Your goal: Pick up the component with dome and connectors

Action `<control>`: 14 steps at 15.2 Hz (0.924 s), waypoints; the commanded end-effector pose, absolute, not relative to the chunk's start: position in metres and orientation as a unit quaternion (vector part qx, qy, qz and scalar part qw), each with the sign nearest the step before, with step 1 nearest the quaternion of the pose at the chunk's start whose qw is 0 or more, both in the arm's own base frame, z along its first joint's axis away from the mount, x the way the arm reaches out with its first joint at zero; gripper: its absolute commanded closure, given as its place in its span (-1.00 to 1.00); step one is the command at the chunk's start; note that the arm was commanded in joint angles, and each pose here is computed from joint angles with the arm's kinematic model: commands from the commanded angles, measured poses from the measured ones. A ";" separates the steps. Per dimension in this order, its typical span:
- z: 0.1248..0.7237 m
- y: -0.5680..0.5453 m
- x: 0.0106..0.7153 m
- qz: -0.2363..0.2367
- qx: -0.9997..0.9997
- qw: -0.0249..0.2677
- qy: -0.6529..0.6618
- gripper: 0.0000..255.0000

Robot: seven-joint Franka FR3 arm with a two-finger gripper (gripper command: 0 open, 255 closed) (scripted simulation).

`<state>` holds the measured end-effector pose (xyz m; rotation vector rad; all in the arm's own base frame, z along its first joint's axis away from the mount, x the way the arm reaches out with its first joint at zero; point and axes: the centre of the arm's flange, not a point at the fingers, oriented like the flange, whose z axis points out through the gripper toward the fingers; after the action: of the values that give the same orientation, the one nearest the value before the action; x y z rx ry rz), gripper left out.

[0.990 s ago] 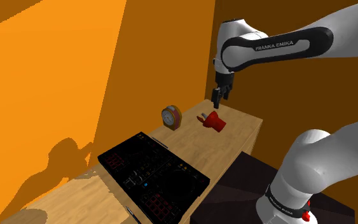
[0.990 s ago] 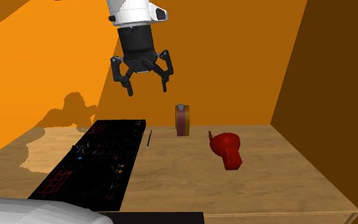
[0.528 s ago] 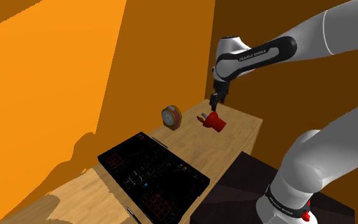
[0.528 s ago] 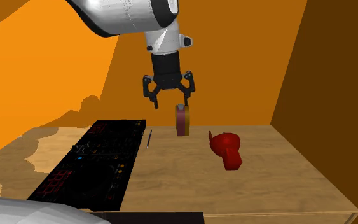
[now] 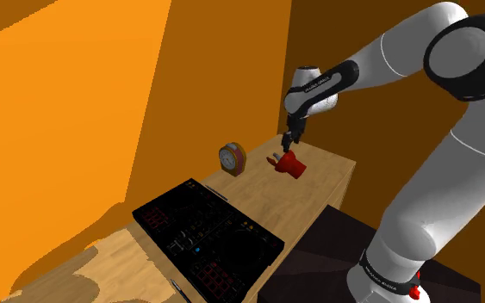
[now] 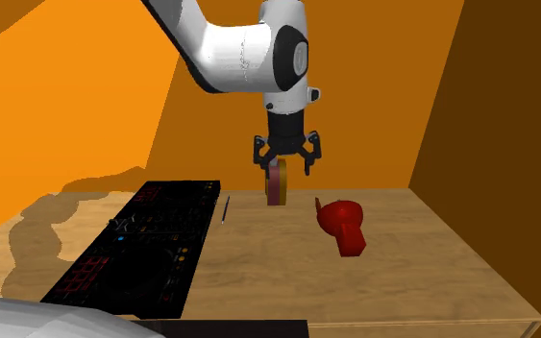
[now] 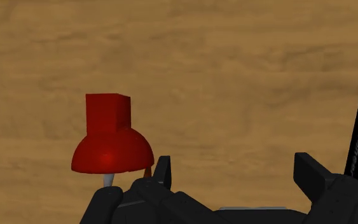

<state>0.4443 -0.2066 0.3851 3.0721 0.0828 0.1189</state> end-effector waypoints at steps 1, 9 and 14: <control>0.370 -0.228 0.455 0.043 0.998 0.031 0.027 -1.00; 0.306 -0.298 0.502 0.059 0.998 0.019 0.027 -1.00; 0.265 -0.341 0.532 0.069 0.997 0.011 0.027 -1.00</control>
<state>0.5263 -0.3342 0.2784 3.1069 0.0828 0.2082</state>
